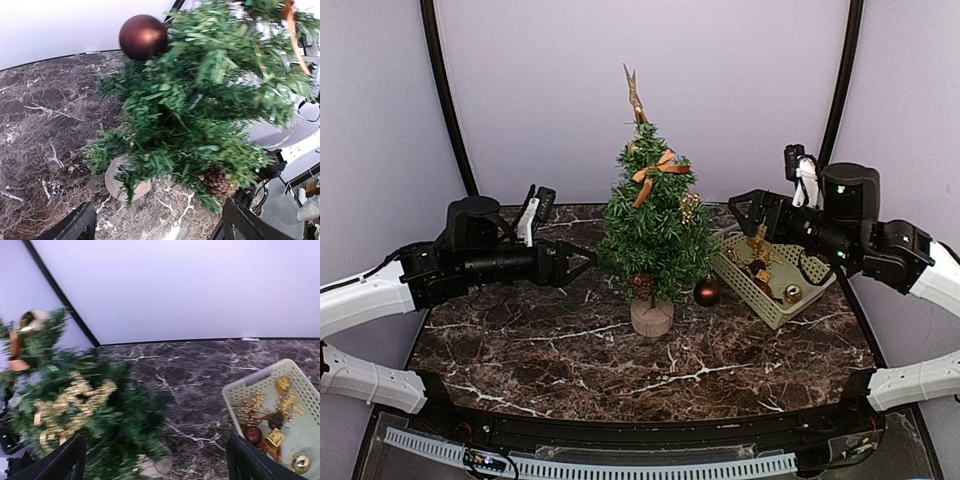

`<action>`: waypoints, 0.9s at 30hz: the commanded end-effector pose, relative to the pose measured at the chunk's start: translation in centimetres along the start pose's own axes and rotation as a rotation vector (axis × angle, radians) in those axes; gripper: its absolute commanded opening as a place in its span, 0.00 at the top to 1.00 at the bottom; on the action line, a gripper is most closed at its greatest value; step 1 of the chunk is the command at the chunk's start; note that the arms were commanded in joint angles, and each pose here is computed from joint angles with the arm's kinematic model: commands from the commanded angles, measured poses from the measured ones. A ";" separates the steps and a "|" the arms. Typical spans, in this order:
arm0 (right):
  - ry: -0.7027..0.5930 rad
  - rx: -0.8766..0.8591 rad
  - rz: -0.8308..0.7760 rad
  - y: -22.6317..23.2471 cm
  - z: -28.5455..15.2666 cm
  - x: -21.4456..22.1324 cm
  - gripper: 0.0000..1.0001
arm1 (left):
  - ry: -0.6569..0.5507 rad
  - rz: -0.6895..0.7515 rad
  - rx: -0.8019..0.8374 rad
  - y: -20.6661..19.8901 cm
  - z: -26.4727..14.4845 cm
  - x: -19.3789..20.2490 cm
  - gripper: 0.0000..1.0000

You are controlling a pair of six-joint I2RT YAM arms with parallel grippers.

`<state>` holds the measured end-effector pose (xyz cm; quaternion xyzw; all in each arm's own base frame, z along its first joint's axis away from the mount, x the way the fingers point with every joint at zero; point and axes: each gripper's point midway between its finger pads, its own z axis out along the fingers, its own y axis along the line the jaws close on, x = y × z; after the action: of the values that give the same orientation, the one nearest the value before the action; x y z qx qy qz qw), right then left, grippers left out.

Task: Decorate the small christmas tree
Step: Reset both arms

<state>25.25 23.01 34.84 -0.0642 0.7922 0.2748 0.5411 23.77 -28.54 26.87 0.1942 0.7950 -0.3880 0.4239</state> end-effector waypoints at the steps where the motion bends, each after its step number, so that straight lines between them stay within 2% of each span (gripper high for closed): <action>1: 0.025 0.073 0.079 -4.7 1.9 1.1 0.01 | -0.040 -0.048 0.033 0.1 0.4 -1.7 0.10; 5: 0.020 0.123 0.129 -9.4 3.5 2.3 0.01 | -0.074 -0.074 0.000 2.7 0.5 -2.1 0.10; 9: 0.015 0.221 0.122 -14.5 4.7 3.3 0.01 | -0.102 -0.086 -0.116 8.3 -0.1 -2.3 0.10; 13: -0.019 0.308 0.078 -18.8 5.3 3.4 0.01 | -0.184 -0.056 -0.222 14.4 -1.8 -3.2 0.10; 16: -0.075 0.353 0.057 -21.6 5.3 2.6 0.01 | -0.289 -0.059 -0.299 19.2 -4.1 -4.5 0.10; 20: -0.118 0.439 0.085 -26.3 4.5 2.1 0.01 | -0.363 -0.083 -0.413 24.4 -6.9 -4.6 0.10; 23: -0.158 0.503 0.086 -29.1 3.4 1.7 0.01 | -0.413 -0.094 -0.506 27.6 -9.7 -4.1 0.09; 27: -0.230 0.583 0.070 -32.0 0.9 1.3 0.01 | -0.476 -0.062 -0.610 29.9 -13.1 -3.6 0.09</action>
<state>38.19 -1.01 19.65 0.1551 0.8111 0.0791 0.5584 38.36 -2.45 18.78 -0.0704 0.7946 -0.2171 0.5626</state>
